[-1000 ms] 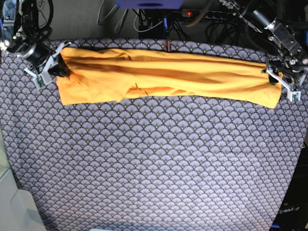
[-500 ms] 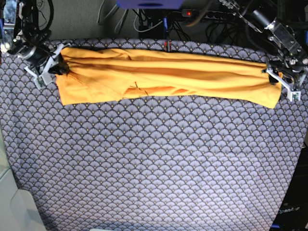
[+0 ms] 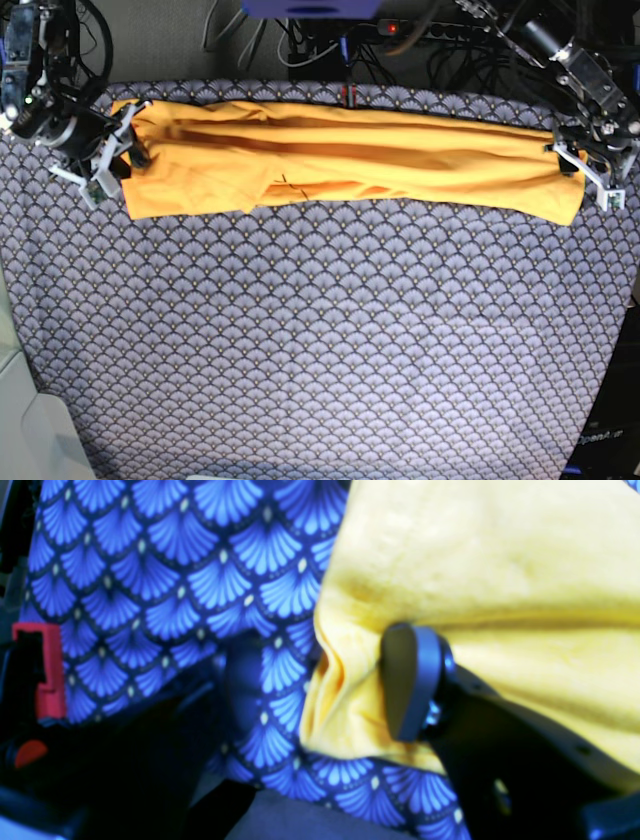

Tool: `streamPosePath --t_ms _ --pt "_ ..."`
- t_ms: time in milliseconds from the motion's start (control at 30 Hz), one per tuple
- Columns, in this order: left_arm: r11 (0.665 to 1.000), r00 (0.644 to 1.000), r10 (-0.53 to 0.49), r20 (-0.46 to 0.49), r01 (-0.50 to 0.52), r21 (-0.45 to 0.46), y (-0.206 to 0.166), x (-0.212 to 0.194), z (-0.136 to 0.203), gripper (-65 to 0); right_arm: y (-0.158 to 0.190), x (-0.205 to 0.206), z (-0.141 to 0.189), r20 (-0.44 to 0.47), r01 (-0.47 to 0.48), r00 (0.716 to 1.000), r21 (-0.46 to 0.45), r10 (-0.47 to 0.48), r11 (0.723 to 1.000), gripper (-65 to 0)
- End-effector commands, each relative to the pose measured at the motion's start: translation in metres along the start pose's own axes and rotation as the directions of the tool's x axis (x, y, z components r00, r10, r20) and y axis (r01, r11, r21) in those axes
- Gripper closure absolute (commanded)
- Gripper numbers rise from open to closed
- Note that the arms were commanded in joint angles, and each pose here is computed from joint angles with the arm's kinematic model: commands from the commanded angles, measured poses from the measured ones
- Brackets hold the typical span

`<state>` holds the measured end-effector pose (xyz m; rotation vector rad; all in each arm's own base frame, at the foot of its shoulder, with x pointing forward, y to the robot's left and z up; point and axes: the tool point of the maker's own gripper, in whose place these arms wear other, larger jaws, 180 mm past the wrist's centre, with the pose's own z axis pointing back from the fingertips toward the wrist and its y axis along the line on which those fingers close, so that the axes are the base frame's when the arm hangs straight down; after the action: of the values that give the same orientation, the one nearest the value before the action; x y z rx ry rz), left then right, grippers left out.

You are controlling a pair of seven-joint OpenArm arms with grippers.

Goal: Fold the T-shirt properly
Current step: 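Hold the folded shirt ends with both grippers, adjusting the grip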

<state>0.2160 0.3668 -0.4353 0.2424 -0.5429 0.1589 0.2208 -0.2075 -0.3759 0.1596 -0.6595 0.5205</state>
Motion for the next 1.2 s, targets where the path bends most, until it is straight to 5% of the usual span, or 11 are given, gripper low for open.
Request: streamPosePath --t_ms 0,367,667,1167 --pt "0.998 0.984 -0.036 -0.177 0.044 0.043 0.008 -0.039 0.0 -37.5 -0.006 0.013 0.005 0.032 -0.018 0.999 -0.014 0.018 1.0 -20.0" --pt "0.998 0.984 -0.035 -0.175 0.045 0.049 0.01 -0.038 0.001 -37.6 -0.012 0.009 0.005 -0.008 -0.025 1.0 -0.027 0.025 0.999 -21.5" --pt "0.998 0.985 -0.034 -0.172 0.043 0.048 0.009 -0.038 0.001 -37.6 -0.01 -0.011 -0.006 -0.041 0.045 0.998 -0.003 -0.045 0.999 -43.0" --pt "0.998 0.985 -0.03 -0.168 0.038 0.046 0.009 -0.034 0.0 -38.4 -0.013 -0.03 -0.02 -0.083 0.119 0.99 0.01 -0.118 0.993 -43.3"
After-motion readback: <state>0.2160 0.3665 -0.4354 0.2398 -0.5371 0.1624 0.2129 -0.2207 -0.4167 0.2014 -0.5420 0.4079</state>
